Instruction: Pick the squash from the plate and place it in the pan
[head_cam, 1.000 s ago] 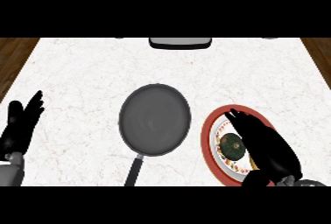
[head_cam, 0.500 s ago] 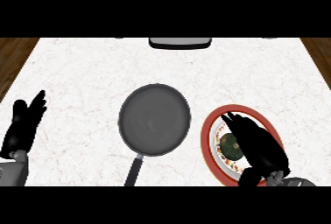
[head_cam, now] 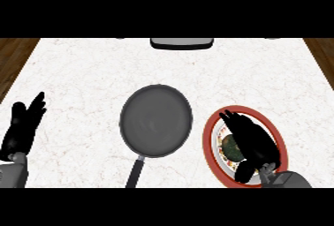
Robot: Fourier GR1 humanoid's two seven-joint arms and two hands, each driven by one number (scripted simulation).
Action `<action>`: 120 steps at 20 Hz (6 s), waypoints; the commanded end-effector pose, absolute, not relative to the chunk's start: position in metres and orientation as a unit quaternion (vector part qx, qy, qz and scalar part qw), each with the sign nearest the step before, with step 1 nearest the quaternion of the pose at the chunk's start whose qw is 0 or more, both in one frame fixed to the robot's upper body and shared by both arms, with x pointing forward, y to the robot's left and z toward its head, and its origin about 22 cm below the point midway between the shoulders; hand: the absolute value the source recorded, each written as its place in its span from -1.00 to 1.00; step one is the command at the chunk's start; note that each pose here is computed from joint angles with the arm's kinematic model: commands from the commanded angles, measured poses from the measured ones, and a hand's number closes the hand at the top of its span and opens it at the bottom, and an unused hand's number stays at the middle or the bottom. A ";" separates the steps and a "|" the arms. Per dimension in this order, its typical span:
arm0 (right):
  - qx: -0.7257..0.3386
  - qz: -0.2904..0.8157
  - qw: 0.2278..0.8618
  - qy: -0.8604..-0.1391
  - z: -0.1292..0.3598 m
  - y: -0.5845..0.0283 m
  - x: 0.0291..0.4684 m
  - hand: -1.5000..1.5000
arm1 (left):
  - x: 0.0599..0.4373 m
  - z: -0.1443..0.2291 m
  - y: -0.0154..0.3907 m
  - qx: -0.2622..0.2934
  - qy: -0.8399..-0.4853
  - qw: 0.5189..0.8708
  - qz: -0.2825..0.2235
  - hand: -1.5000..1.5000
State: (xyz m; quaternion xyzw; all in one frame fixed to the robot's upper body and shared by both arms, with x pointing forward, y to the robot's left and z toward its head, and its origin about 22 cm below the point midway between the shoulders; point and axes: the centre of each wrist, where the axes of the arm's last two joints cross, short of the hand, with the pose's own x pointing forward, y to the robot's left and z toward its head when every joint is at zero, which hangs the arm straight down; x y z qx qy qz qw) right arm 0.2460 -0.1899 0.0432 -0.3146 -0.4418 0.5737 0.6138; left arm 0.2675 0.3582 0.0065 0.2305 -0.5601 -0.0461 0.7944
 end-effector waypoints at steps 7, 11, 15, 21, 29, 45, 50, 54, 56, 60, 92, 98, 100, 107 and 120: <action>-0.318 0.580 0.627 -0.410 0.012 -0.191 0.264 -1.00 | 0.284 0.014 0.346 0.226 -0.557 0.798 -0.042 0.00; -0.329 0.582 0.622 -0.406 0.015 -0.175 0.256 -1.00 | 0.270 0.017 0.352 0.225 -0.558 0.797 -0.044 0.00; -0.364 0.604 0.557 -0.438 -0.003 -0.201 0.258 1.00 | 0.269 0.007 0.349 0.234 -0.563 0.791 -0.051 0.00; -0.373 0.605 0.554 -0.433 0.011 -0.204 0.269 1.00 | 0.256 0.011 0.364 0.232 -0.562 0.793 -0.045 0.00; -0.354 0.571 0.574 -0.468 0.020 -0.256 0.242 1.00 | 0.264 0.007 0.376 0.229 -0.561 0.795 -0.033 0.00; -0.342 0.431 0.440 -0.710 0.099 -0.249 0.193 1.00 | 0.260 0.005 0.352 0.241 -0.553 0.796 -0.044 0.00; -0.317 0.405 0.463 -0.722 0.125 -0.194 0.220 1.00 | 0.281 0.018 0.362 0.232 -0.556 0.797 -0.047 0.00; -0.291 0.392 0.482 -0.728 0.092 -0.154 0.255 1.00 | 0.272 0.001 0.351 0.233 -0.561 0.793 -0.051 0.00; -0.285 0.372 0.499 -0.729 0.107 -0.134 0.275 1.00 | 0.265 0.011 0.362 0.227 -0.564 0.793 -0.047 0.00; -0.251 0.364 0.524 -0.728 0.087 -0.111 0.300 1.00 | 0.270 0.017 0.355 0.230 -0.569 0.788 -0.048 0.00; -0.138 0.284 0.638 -0.702 -0.011 -0.055 0.357 -1.00 | 0.310 0.030 0.315 0.192 -0.592 0.777 -0.095 0.00; -0.124 0.189 0.612 -0.757 0.004 -0.052 0.365 -1.00 | 0.298 0.010 0.307 0.191 -0.580 0.787 -0.090 0.00; -0.125 0.172 0.618 -0.757 0.002 -0.055 0.368 -1.00 | 0.291 0.011 0.317 0.210 -0.584 0.780 -0.080 0.00; -0.145 0.100 0.644 -0.744 0.004 -0.069 0.383 -1.00 | 0.281 0.015 0.341 0.214 -0.570 0.791 -0.061 0.00; -0.121 0.092 0.643 -0.751 0.008 -0.254 0.366 -1.00 | 0.261 0.018 0.359 0.239 -0.562 0.791 -0.042 0.00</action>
